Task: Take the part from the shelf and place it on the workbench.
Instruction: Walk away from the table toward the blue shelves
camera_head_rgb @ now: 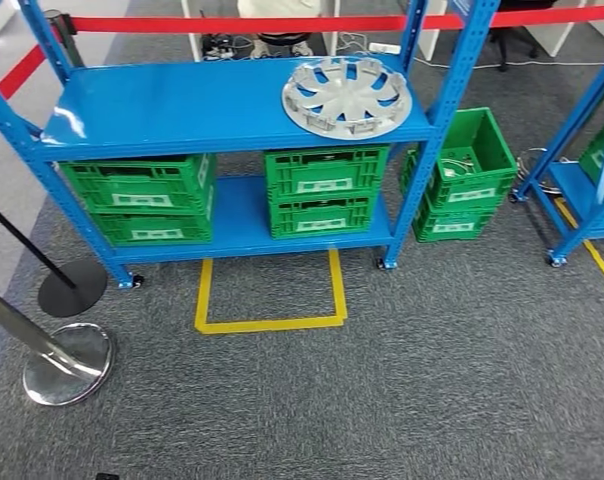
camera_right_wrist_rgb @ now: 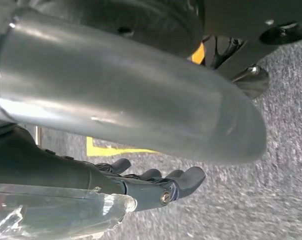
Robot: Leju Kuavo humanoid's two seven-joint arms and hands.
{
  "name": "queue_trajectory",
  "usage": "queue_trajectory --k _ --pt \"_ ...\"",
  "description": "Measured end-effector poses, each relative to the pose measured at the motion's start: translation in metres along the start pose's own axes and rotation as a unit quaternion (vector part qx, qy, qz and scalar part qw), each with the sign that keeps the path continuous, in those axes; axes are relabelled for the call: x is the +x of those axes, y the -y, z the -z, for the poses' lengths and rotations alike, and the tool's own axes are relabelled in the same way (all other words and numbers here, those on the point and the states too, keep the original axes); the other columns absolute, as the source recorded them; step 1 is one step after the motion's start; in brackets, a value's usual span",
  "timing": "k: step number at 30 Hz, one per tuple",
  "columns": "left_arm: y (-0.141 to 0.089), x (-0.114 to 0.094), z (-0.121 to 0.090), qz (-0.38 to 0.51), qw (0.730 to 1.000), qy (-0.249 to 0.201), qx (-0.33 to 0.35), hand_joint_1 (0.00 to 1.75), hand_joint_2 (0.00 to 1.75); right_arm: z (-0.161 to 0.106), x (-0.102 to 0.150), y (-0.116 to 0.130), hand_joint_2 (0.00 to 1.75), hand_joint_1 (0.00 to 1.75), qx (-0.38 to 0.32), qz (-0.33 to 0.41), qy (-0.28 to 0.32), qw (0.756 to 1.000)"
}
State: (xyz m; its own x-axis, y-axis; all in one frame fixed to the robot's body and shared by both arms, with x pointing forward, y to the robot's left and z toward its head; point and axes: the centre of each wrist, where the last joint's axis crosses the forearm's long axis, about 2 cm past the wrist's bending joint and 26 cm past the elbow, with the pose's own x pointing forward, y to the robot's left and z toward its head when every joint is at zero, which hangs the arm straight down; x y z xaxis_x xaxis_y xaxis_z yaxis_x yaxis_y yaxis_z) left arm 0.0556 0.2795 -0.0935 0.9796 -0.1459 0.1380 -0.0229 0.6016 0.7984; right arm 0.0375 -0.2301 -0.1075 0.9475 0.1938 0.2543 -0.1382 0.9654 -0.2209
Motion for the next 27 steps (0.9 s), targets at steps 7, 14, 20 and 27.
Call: queue_trajectory --k 7,14,20,27 --pt "-0.0001 -0.0009 0.0005 0.001 1.0 -0.005 -0.001 0.0 0.0 0.0003 0.0014 0.0002 0.0 0.0 0.0 0.0 0.001 1.0" --pt "0.0003 -0.0006 0.0007 0.001 1.0 -0.005 -0.003 0.0 0.0 0.0 -0.0002 0.0 0.0 0.0 0.001 0.004 0.005 1.0" --pt "0.0003 0.0002 0.0012 0.0 1.0 -0.005 -0.004 0.0 0.0 0.0003 0.0013 0.0002 0.0 0.0 0.003 0.005 0.01 1.0" --pt "0.0011 -0.0003 0.0009 0.0 1.0 -0.003 -0.007 0.0 0.0 0.0004 0.0013 0.0006 0.0 0.0 0.003 0.005 0.009 1.0"
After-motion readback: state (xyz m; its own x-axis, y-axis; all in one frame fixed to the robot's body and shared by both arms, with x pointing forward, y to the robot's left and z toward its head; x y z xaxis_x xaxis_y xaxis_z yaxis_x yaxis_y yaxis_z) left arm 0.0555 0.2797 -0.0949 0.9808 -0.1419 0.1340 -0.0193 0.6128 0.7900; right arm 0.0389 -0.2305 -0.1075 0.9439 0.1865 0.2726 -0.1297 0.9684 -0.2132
